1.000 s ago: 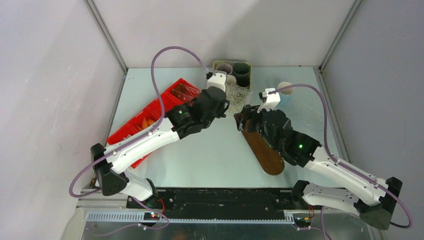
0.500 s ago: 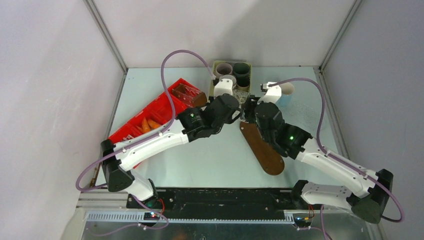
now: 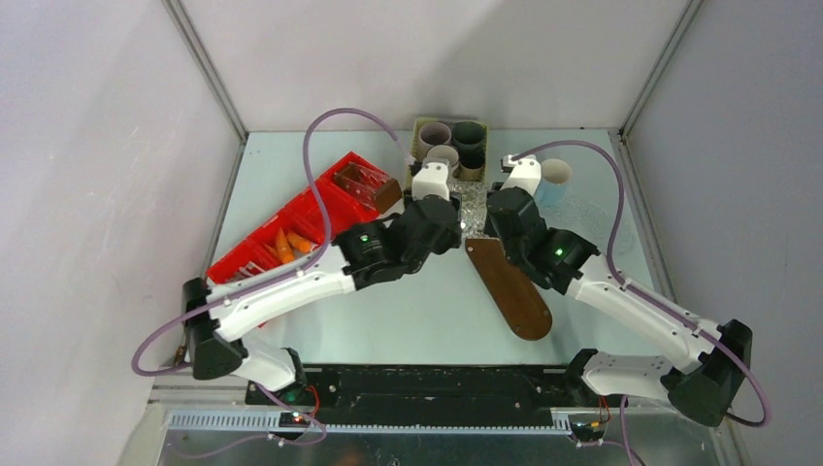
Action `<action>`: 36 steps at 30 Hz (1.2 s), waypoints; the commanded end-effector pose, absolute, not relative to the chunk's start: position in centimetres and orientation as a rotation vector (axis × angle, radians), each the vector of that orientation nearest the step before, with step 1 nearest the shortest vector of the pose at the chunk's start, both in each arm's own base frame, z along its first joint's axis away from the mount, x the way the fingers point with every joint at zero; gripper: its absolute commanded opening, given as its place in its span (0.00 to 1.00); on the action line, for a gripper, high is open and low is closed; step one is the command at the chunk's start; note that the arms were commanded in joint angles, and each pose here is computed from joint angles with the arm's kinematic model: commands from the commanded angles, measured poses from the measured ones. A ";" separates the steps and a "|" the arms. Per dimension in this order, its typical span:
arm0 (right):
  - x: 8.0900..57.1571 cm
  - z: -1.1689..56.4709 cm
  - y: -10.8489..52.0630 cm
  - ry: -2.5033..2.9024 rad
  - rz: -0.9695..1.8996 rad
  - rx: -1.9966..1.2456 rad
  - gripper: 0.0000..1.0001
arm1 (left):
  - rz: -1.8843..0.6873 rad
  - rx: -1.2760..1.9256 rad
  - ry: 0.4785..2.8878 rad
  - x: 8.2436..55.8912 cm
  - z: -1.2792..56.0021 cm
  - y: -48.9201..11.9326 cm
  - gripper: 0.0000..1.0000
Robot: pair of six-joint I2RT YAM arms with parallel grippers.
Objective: Prepare toiletry sets of a toothbrush and toothpaste on the tray
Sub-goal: Adjust the toothpaste holder, then place the toothpaste holder on the tray.
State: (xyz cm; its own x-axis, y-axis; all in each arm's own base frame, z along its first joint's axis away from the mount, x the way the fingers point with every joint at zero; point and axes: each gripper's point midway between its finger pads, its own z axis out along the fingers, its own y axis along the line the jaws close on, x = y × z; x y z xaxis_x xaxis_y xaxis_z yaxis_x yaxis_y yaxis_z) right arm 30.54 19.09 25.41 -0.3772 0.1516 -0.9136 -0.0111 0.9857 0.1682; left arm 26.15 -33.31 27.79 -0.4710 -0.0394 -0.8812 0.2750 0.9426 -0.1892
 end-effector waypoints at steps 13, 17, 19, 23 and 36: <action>32.6 29.0 10.4 1.929 -0.063 -0.410 0.00 | -0.426 0.140 1.815 23.6 35.4 -18.2 0.86; 33.4 28.8 6.5 1.934 -0.133 -0.495 0.00 | -0.318 0.087 1.828 23.1 34.4 -12.7 0.87; 34.1 28.7 4.0 1.938 -0.158 -0.491 0.00 | -0.252 0.073 1.822 22.8 34.0 -10.5 0.88; 35.6 27.8 -0.5 1.951 -0.181 -0.527 0.00 | -0.163 0.039 1.797 22.9 32.9 -8.1 0.89; 41.1 20.0 -9.6 2.091 -0.166 -0.700 0.00 | -0.062 -0.007 1.773 24.5 29.8 -6.3 0.91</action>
